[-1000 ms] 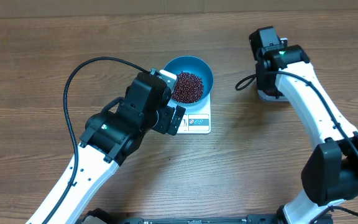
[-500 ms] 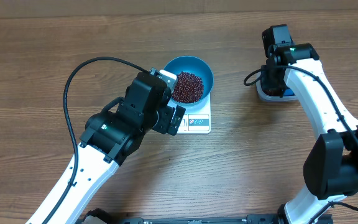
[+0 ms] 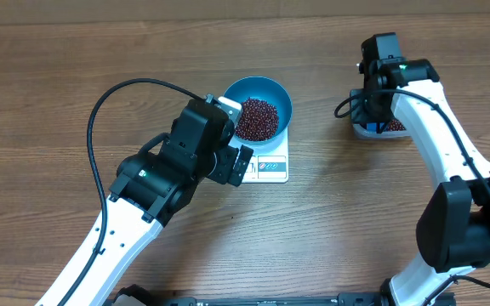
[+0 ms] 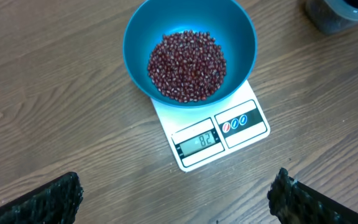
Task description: Scoop item into bowl and weigh 150g on scale
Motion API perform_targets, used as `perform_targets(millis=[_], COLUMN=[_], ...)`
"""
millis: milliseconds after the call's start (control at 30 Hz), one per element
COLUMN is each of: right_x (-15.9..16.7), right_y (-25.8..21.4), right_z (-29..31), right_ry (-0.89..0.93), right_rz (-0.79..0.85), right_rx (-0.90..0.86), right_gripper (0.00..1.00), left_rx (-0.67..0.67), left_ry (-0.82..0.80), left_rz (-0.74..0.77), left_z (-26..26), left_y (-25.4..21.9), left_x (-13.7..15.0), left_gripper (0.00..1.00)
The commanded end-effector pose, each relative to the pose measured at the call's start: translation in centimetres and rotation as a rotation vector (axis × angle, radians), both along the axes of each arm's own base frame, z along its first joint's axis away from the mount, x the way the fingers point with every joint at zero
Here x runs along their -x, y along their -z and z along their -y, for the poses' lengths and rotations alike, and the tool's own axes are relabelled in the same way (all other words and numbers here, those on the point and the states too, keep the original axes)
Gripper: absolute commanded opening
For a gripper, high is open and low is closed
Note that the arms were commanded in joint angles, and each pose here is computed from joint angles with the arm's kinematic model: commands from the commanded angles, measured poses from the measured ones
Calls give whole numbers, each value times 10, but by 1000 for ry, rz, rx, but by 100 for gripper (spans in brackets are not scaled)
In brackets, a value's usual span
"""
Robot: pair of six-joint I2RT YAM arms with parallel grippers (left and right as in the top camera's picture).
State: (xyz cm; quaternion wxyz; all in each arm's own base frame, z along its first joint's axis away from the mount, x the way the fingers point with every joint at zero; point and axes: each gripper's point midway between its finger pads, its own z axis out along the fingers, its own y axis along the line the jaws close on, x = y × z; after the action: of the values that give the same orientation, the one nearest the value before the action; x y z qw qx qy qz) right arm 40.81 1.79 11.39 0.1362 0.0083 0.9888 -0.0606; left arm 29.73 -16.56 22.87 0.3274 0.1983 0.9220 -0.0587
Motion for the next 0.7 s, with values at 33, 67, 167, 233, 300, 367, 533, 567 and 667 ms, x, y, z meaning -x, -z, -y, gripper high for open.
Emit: perform_targets(millis=[33,67,167,233,300,367,533,567,667], right_x=[-13,-14,-16,-15,-13,-11,-7,-6,-3], right_y=[-13,-14,-19,-22,-23,-25,-29,-29,-27], right_z=[-6,-6,-1,5,11,14,24,28,39], right_ry=[13,19,46,64,84,98,131,142,177], right_rz=[51,54,62,64,62,59,55,55,49], right_rx=[-190,-237,-394,-460,-503,-544,-634,-644,-663], right_gripper=[4,4,4,4,4,4,4,4,4], left_rx=[10,11,11,11,11,12,13,13,13], left_ry=[10,10,10,10,10,10,10,10,10], left_rz=[19,19,20,20,20,21,23,23,23], left_z=[1,1,1,1,1,1,1,1,1], left_y=[-11,-11,-11,-11,-11,-11,-11,-11,-11], left_x=[1,1,0,1,0,0,0,0,0], left_gripper=[99,100,99,100,99,99,99,99,100])
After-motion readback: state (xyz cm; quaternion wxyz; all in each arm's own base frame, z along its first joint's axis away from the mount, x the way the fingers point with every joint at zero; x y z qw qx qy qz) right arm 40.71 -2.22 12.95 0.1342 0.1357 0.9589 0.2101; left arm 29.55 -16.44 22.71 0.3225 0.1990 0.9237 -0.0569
